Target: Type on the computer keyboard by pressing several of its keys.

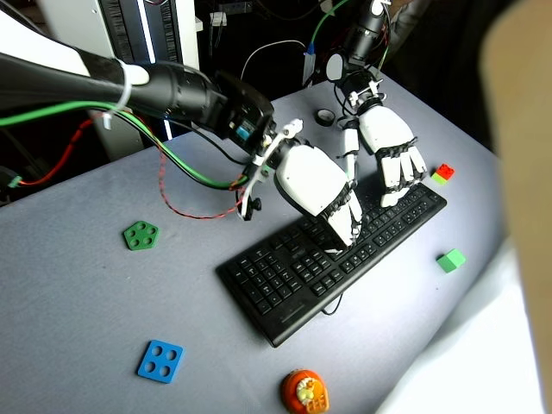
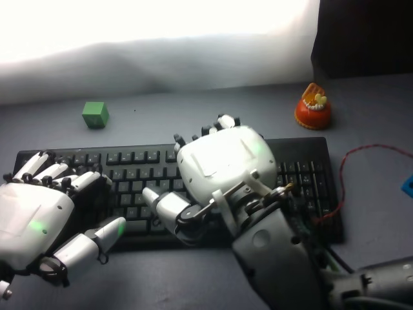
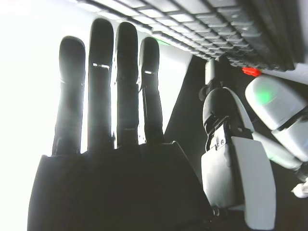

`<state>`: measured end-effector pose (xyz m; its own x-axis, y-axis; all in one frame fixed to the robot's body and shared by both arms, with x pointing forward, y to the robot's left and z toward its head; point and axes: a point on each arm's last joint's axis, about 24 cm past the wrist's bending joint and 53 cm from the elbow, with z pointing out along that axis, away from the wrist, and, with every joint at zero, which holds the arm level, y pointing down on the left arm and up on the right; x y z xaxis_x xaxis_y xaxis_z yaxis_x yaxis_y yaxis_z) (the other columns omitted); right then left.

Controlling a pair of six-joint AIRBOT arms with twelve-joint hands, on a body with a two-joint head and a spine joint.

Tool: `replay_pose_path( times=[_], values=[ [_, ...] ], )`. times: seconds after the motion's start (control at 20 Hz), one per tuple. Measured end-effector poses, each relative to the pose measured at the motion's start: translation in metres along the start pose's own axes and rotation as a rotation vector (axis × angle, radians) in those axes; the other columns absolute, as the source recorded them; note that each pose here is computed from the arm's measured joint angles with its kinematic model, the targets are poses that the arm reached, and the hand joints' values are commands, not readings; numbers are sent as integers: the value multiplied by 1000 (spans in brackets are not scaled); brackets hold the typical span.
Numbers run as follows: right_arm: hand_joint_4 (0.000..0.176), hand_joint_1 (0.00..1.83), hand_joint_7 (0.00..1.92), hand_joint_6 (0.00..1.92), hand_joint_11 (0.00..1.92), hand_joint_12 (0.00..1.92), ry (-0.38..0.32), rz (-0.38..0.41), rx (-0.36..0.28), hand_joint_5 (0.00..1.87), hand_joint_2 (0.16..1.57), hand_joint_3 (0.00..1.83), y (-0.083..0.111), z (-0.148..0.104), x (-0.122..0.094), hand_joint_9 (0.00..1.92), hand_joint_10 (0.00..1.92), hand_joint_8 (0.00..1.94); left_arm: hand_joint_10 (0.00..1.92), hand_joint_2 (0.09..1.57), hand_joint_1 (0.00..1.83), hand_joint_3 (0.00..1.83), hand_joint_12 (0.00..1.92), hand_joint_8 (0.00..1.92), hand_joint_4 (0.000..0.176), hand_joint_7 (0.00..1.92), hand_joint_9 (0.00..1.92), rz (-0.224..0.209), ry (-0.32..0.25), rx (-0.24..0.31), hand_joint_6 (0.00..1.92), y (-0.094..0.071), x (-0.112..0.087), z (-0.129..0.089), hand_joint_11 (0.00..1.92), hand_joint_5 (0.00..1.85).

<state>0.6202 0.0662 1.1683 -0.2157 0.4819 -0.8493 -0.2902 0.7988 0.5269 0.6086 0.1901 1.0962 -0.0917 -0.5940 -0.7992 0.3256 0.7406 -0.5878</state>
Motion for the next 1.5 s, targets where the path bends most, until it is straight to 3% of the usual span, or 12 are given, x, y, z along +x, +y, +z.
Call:
replay_pose_path(
  times=[0.15, 0.35, 0.6, 0.85, 0.9, 1.0, 1.1, 1.25, 1.35, 1.5],
  values=[
    [0, 66, 824, 385, 282, 1637, -17, -9, -7, 590, 1248, 0, -6, -6, -17, 572, 933, 6, 945, 1375, 151, 0, 1644, 56, 0, 697, 362, 7, -15, 1, 583, 3, -2, 5, 61, 392],
    [0, 74, 831, 366, 289, 1626, -27, -14, 28, 609, 1237, 0, -26, -13, -33, 584, 898, 4, 951, 1376, 138, 0, 1650, 55, 0, 689, 350, 12, -39, -11, 584, 9, -8, 14, 36, 361],
    [0, 77, 825, 388, 287, 1656, -14, -16, 13, 587, 1242, 0, -23, -19, -32, 548, 937, 3, 939, 1360, 212, 0, 1649, 47, 0, 669, 342, 12, -49, -27, 552, 14, -11, 16, 22, 305],
    [0, 62, 821, 401, 282, 1655, -13, -18, 18, 578, 1247, 1, -25, -19, -31, 562, 938, 5, 940, 1249, 591, 0, 1631, 13, 0, 584, 265, 16, -43, -28, 496, 15, -10, 16, 0, 216],
    [0, 62, 821, 401, 282, 1655, -15, -23, 15, 578, 1247, 1, -25, -20, -30, 562, 938, 5, 940, 1249, 591, 0, 1631, 13, 0, 584, 265, 20, -40, -30, 496, 16, -11, 15, 0, 216],
    [0, 110, 835, 409, 274, 1660, 0, -20, 19, 579, 1241, 0, -27, -22, -25, 576, 943, 10, 894, 1102, 973, 0, 1479, 0, 53, 336, 56, 20, -40, -39, 432, 20, -12, 13, 0, 97],
    [0, 105, 835, 410, 268, 1648, 6, -18, 24, 574, 1243, 0, -28, -22, -23, 575, 936, 10, 820, 1054, 1097, 0, 1406, 0, 63, 243, 1, 8, -47, -23, 369, 14, -14, 12, 0, 69],
    [0, 115, 820, 410, 261, 1644, 0, -24, 21, 565, 1243, 0, -28, -22, -25, 565, 933, 3, 776, 1066, 1042, 0, 1373, 2, 59, 231, 0, 9, -61, 2, 303, 7, -17, 14, 0, 60],
    [0, 117, 822, 416, 271, 1646, -2, -30, 24, 563, 1243, 0, -29, -22, -26, 569, 938, 3, 863, 1081, 941, 0, 1419, 17, 47, 271, 0, 8, -62, -2, 283, 8, -18, 14, 0, 89],
    [0, 118, 841, 439, 302, 1616, -2, -45, 24, 570, 1243, 0, -31, -23, -27, 590, 931, 10, 845, 1279, 331, 30, 1369, 38, 18, 349, 56, 12, -56, -22, 285, 13, -16, 14, 0, 176]
  ],
)
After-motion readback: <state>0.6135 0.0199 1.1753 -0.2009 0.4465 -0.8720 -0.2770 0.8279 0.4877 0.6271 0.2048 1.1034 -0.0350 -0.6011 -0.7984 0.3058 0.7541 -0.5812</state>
